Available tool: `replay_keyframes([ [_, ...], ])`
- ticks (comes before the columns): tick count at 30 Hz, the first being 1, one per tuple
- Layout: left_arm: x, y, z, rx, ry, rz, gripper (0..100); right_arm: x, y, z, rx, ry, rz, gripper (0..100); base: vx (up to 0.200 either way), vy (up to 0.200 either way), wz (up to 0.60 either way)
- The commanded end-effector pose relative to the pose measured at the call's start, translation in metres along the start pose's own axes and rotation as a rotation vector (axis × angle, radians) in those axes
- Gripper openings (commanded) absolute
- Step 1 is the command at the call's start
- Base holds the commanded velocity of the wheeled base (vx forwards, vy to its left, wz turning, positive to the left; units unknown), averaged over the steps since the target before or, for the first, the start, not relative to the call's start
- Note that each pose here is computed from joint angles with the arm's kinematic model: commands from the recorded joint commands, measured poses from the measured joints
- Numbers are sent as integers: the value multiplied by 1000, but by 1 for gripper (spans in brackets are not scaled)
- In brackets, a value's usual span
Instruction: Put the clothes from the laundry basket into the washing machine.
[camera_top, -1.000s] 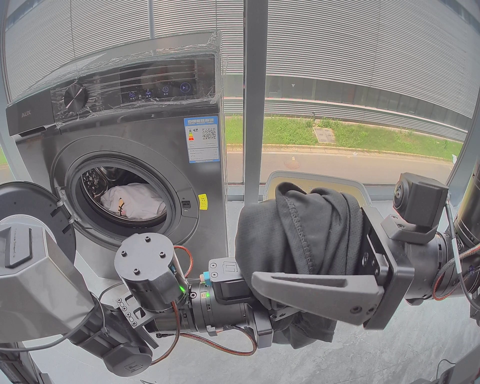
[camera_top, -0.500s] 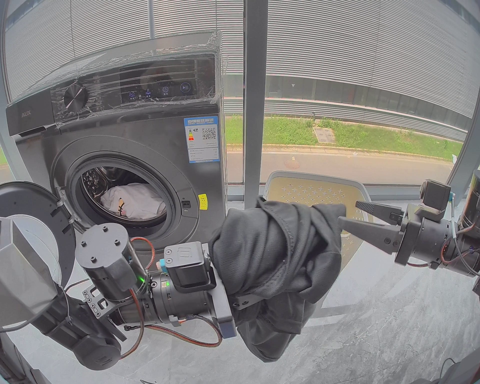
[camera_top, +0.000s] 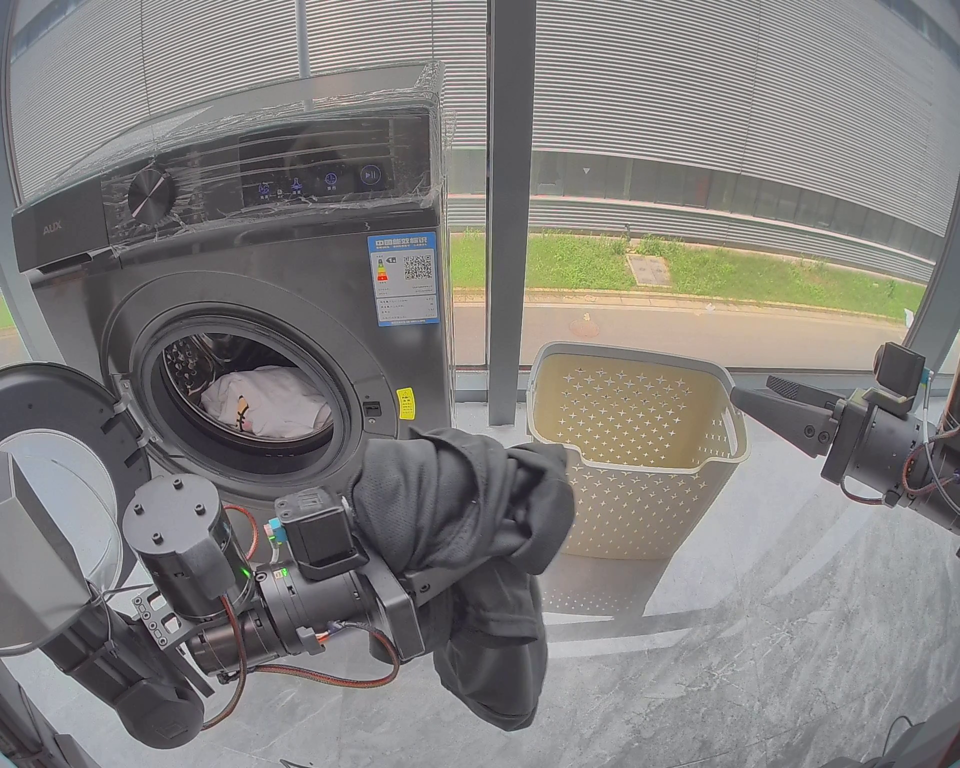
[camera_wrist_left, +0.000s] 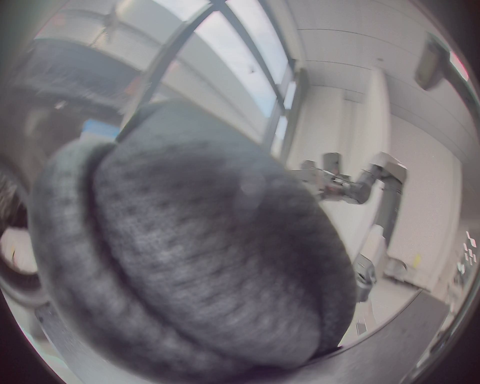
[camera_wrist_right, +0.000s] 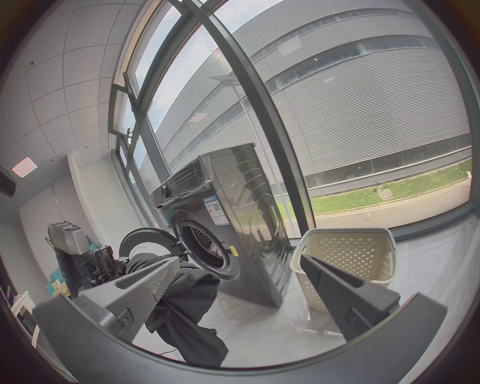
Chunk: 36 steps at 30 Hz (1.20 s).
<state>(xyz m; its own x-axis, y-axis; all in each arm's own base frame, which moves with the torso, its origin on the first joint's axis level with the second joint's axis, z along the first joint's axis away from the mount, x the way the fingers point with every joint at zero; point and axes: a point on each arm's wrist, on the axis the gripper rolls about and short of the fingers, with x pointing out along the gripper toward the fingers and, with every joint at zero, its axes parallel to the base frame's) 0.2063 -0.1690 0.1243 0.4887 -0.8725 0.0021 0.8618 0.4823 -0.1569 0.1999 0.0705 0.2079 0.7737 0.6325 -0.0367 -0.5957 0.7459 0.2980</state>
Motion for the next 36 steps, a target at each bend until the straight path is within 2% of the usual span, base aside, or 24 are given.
replay_keyframes([
  [1, -5, 8, -12, -160, 13, 169, 0, -6, -14, 4, 1, -23, -71, 100, 0, 0, 0],
  [4, 0, 6, -9, -163, -1, 156, 0, -7, -15, 5, -2, -27, -79, 100, 0, 0, 0],
  [8, 7, -3, -22, -176, 52, 120, 0, -9, -17, 6, -2, -30, -90, 100, 0, 0, 0],
  [10, 12, -3, -28, -180, 72, 120, 0, -8, -18, 6, -3, -30, -90, 100, 0, 0, 0],
  [17, 21, 2, -33, -180, 76, 127, 0, -9, -18, 6, -5, -33, -94, 100, 0, 0, 0],
  [25, 8, 1, -44, -186, 133, 144, 0, -9, -20, 5, -4, -29, -101, 100, 0, 0, 0],
  [28, 6, 3, -44, -187, 134, 157, 0, -9, -20, 6, -5, -31, -101, 100, 0, 200, 0],
  [36, 1, 16, -40, -184, 110, 205, 0, -9, -20, 6, -5, -32, -99, 100, 0, 200, 0],
])
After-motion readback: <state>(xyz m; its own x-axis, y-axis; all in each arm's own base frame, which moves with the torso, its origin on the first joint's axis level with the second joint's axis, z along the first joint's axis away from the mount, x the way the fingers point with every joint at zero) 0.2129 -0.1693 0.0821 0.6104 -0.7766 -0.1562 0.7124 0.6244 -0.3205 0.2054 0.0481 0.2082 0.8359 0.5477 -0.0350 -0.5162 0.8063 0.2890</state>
